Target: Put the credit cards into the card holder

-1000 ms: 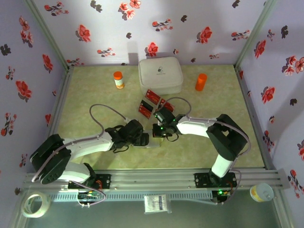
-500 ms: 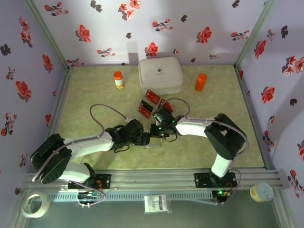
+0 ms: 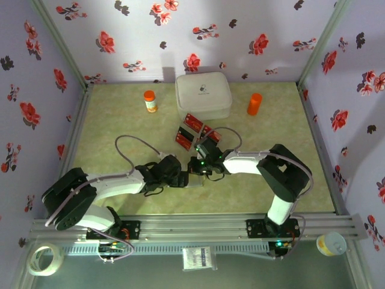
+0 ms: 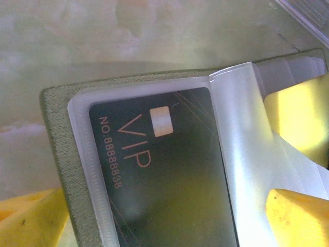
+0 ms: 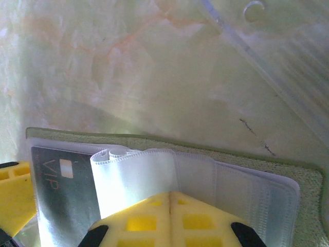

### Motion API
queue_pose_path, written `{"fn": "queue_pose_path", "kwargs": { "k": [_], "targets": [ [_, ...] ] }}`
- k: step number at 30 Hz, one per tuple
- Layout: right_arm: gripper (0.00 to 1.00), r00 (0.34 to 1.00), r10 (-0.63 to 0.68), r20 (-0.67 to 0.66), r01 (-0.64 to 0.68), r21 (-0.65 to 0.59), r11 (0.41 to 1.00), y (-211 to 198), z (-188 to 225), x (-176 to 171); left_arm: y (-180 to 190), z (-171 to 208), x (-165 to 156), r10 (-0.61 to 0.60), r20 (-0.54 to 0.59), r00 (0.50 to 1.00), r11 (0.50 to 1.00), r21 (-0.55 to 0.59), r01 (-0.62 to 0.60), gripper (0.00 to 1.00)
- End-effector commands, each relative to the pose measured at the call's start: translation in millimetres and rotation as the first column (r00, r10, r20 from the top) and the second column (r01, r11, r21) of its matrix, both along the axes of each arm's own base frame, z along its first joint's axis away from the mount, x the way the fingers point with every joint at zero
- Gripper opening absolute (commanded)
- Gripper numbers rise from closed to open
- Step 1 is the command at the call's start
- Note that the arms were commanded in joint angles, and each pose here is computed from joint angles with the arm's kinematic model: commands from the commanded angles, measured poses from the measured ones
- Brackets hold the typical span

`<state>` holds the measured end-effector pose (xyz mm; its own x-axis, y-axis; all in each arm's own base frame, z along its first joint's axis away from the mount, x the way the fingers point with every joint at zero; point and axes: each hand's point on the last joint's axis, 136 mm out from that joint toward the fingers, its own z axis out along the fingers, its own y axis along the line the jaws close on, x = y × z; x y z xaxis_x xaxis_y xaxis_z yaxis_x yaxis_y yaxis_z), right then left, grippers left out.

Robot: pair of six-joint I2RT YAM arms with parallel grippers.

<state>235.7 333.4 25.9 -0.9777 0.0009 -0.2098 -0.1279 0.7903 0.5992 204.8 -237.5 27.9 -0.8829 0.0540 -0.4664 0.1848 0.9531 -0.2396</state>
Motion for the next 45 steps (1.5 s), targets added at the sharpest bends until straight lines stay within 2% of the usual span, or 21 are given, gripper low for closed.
{"fn": "queue_pose_path", "kwargs": {
  "k": [1,6,10,13,22,32,45],
  "targets": [
    [0.03,0.999,-0.002,-0.051,0.001,-0.013,1.000,-3,-10,-11,7,-14,-6,-0.011,-0.009,1.000,0.999,0.034,0.012,0.96],
    [0.09,1.000,-0.009,-0.028,0.009,-0.002,1.000,-4,2,-7,11,-20,-10,-0.005,-0.017,1.000,0.999,0.036,0.006,0.91],
    [0.25,0.999,-0.032,-0.003,0.032,-0.012,0.999,-12,10,-2,13,-21,-11,-0.002,-0.016,1.000,0.999,0.032,0.002,0.90],
    [0.34,0.999,-0.042,-0.002,0.042,-0.017,0.999,-15,9,0,13,-22,-11,-0.001,-0.017,1.000,0.999,0.032,0.002,0.90],
    [0.47,0.998,-0.059,-0.017,0.059,-0.020,0.998,-16,-1,0,14,-21,-11,-0.003,-0.016,1.000,0.999,0.033,0.004,0.90],
    [0.46,0.998,-0.018,-0.060,0.024,0.086,0.996,1,5,-4,14,-18,-11,0.000,-0.009,1.000,1.000,0.026,0.000,0.90],
    [0.37,0.998,-0.035,-0.059,0.047,0.218,0.975,11,31,-2,15,-6,-8,0.002,0.025,1.000,1.000,0.008,-0.002,0.92]
  ]
}}
